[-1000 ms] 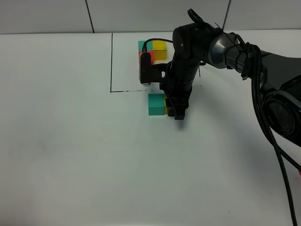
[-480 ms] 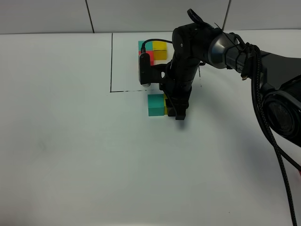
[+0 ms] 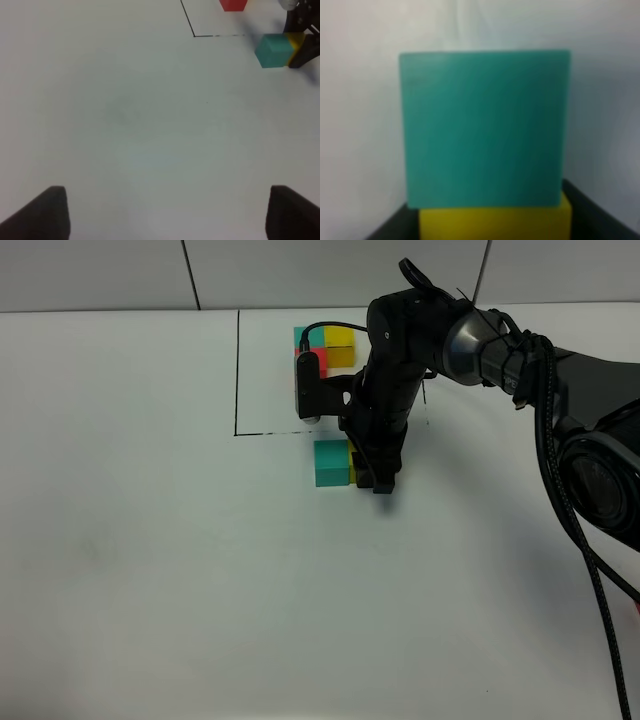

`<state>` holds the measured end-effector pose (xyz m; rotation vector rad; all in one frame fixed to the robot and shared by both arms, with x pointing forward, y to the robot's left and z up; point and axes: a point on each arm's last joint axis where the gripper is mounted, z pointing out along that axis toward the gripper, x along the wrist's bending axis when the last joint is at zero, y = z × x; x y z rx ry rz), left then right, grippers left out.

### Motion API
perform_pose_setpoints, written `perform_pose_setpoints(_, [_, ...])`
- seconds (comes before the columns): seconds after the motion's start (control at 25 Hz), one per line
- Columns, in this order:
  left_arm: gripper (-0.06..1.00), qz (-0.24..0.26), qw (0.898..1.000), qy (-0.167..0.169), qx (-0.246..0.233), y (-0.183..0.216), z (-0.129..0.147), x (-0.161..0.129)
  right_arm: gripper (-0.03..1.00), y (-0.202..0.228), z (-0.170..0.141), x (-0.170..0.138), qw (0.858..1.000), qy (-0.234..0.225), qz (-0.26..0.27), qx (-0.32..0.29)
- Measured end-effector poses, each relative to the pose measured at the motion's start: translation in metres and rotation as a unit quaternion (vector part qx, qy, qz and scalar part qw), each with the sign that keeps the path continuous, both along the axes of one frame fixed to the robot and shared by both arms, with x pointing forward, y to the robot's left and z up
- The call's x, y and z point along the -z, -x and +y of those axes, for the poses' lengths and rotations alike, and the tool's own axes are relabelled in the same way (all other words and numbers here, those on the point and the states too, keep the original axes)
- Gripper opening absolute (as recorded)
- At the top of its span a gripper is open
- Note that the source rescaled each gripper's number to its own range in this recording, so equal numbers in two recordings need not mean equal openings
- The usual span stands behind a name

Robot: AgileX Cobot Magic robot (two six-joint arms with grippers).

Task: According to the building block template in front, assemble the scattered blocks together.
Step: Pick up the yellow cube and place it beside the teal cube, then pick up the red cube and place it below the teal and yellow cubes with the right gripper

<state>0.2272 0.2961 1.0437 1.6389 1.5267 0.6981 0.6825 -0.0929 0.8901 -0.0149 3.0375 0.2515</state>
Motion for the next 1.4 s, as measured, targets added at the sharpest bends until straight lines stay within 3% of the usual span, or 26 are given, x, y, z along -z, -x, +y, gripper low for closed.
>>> perform_pose_setpoints(0.16, [0.74,0.0,1.0,0.0,0.0,0.0,0.0,0.0,0.72,-0.001,-0.003,0.0,1.0,-0.004,0.002,0.007])
perform_pose_setpoints(0.24, [0.74,0.0,1.0,0.0,0.0,0.0,0.0,0.0,0.91,-0.002,-0.004,-0.002,1.0,-0.005,0.003,0.014])
perform_pose_setpoints(0.36, [0.74,0.0,1.0,0.0,0.0,0.0,0.0,0.0,1.0,-0.002,-0.011,-0.005,0.999,-0.003,0.011,0.041])
perform_pose_setpoints(0.52, [0.74,0.0,1.0,0.0,0.0,0.0,0.0,0.0,1.0,-0.004,-0.038,-0.018,0.993,0.019,0.035,0.107])
perform_pose_setpoints(0.76, [0.74,0.0,1.0,0.0,0.0,0.0,0.0,0.0,0.99,0.004,-0.088,-0.048,0.969,0.019,0.025,0.245])
perform_pose_setpoints(0.88, [0.74,0.0,1.0,0.0,0.0,0.0,0.0,0.0,0.99,0.022,-0.115,-0.061,0.939,0.0,0.019,0.345])
perform_pose_setpoints(1.12, [0.74,0.0,1.0,0.0,0.0,0.0,0.0,0.0,0.97,0.085,-0.17,-0.065,0.84,-0.033,0.019,0.542])
perform_pose_setpoints(1.32, [0.74,0.0,1.0,0.0,0.0,0.0,0.0,0.0,0.97,0.139,-0.209,-0.068,0.76,-0.057,0.009,0.647])
perform_pose_setpoints(1.4, [0.74,0.0,1.0,0.0,0.0,0.0,0.0,0.0,0.97,0.154,-0.221,-0.067,0.738,-0.054,0.016,0.672])
